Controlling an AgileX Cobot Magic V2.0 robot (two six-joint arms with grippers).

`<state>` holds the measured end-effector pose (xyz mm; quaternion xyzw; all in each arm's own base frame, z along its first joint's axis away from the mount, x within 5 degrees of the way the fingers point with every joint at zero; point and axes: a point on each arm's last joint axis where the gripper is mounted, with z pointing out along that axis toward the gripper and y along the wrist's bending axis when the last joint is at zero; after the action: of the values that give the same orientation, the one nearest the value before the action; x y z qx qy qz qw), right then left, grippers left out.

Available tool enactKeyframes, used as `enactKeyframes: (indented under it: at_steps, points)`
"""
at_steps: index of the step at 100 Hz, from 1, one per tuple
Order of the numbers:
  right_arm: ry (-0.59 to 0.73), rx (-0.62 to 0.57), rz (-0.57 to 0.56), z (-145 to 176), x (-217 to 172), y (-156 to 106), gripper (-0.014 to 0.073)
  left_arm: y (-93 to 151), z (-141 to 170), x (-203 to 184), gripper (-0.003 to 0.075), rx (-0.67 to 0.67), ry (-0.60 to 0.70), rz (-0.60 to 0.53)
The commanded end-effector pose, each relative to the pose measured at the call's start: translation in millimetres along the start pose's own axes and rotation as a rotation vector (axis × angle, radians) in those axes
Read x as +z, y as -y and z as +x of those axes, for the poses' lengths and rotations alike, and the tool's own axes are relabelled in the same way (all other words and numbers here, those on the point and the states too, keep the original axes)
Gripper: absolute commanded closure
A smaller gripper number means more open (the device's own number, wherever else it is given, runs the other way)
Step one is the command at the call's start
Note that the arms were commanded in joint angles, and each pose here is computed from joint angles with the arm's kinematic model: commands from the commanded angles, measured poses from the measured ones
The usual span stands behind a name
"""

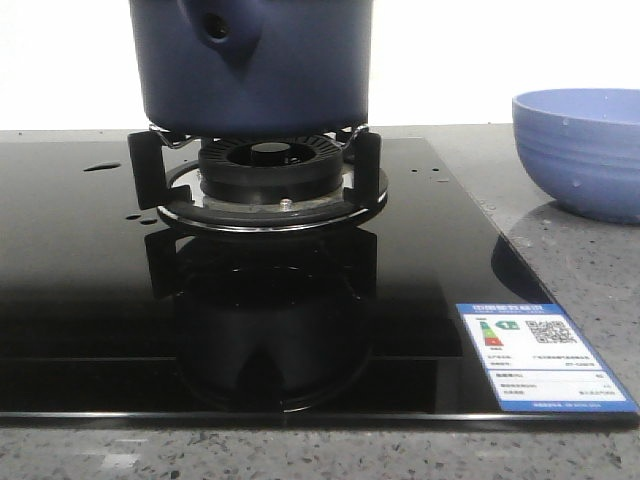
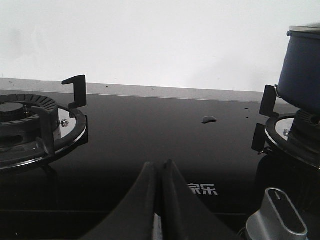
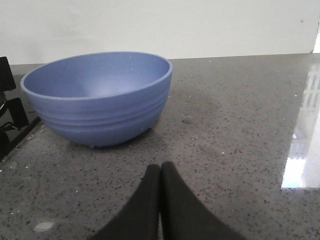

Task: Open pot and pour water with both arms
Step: 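Move left gripper toward the blue lid knob, right gripper toward the bowl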

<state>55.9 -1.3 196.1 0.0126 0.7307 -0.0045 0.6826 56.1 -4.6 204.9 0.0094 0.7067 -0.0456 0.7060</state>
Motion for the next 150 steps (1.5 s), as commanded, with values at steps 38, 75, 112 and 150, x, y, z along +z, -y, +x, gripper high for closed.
enactKeyframes:
  at_steps: [38, 75, 112, 150]
  points:
    - [0.066, -0.018, 0.007, 1.1, 0.0, 0.5, 0.0656, -0.9, 3.3, -0.8, 0.0739, -0.013, 0.065, -0.005]
    - [0.066, -0.018, 0.007, 1.1, 0.0, 0.5, 0.0656, -0.9, 3.3, -0.8, 0.0739, -0.013, 0.065, -0.005]
    - [0.066, 0.017, 0.003, 1.1, 0.0, 0.2, 0.0656, -0.9, 3.3, -0.8, 0.0739, -0.026, 0.065, -0.005]
    - [0.090, 0.283, -0.024, -1.2, -0.2, -1.2, 0.0655, -0.6, 2.5, -0.9, 0.0739, -0.301, 0.073, 0.008]
